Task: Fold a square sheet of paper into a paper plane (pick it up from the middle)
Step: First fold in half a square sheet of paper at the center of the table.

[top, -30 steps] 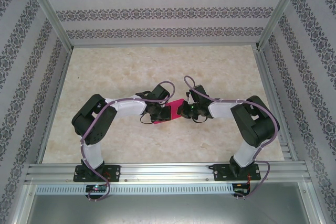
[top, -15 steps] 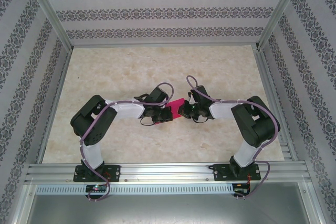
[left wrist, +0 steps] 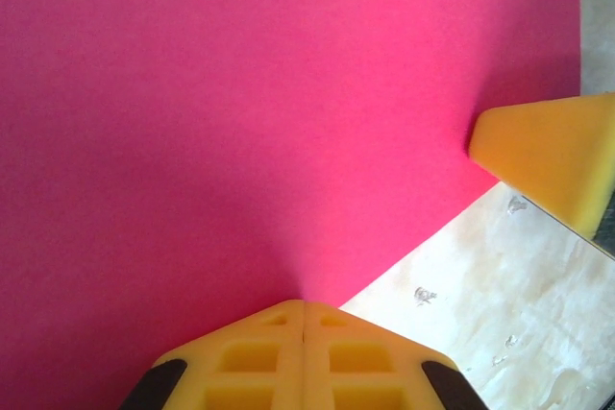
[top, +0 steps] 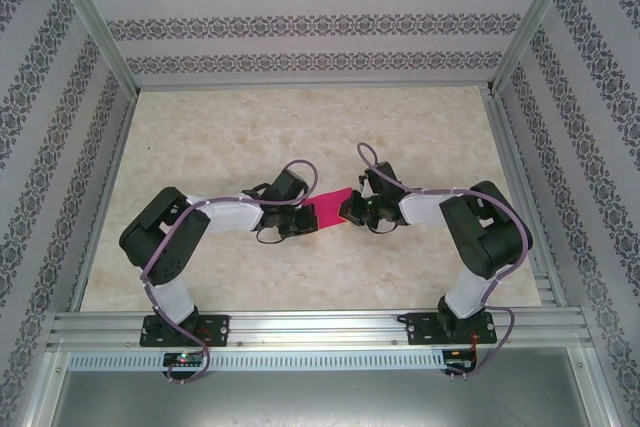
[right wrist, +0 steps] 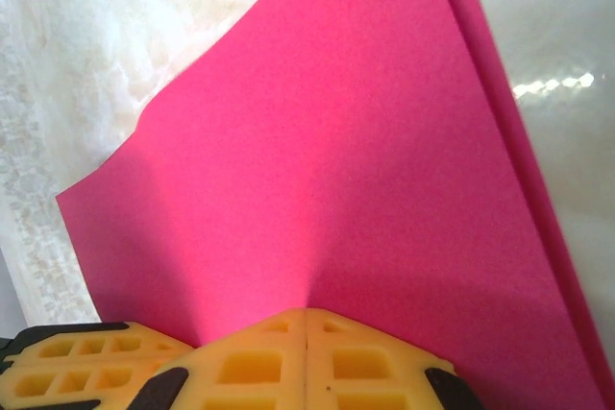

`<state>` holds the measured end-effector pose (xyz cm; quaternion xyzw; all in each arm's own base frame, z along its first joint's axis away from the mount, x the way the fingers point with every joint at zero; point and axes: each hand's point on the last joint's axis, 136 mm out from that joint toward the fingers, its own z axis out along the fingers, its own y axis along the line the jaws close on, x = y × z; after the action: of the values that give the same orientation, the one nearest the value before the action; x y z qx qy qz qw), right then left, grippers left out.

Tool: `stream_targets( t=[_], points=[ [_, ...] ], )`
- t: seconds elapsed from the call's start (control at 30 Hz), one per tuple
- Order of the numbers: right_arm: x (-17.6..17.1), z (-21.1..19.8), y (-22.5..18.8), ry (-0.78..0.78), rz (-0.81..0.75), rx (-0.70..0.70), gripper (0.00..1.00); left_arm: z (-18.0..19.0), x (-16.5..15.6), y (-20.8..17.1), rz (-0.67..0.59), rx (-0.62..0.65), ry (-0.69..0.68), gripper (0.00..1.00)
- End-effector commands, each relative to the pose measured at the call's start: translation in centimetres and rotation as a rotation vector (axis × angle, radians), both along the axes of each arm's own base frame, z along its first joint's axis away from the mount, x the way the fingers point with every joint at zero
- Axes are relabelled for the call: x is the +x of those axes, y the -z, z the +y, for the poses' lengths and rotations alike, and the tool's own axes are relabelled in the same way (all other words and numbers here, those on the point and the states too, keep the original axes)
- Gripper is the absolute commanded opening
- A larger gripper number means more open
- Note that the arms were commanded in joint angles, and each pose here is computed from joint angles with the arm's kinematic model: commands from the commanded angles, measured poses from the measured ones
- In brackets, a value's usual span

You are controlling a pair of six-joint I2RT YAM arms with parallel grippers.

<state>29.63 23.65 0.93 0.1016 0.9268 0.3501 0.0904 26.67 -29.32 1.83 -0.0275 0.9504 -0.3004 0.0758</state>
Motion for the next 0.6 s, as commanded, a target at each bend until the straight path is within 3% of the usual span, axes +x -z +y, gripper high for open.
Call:
stream_targets(
  t=[0.0, 0.57],
  points=[
    [-2.9, -5.0, 5.9, 0.092, 0.169, -0.235, 0.02, 2.0, 0.1, 1.0, 0.02, 0.043, -0.069, 0.06],
    [-2.9, -6.1, 6.0, 0.128, 0.176, -0.265, 0.02, 6.1, -0.9, 2.2, 0.075, 0.089, -0.176, 0.05]
  ],
)
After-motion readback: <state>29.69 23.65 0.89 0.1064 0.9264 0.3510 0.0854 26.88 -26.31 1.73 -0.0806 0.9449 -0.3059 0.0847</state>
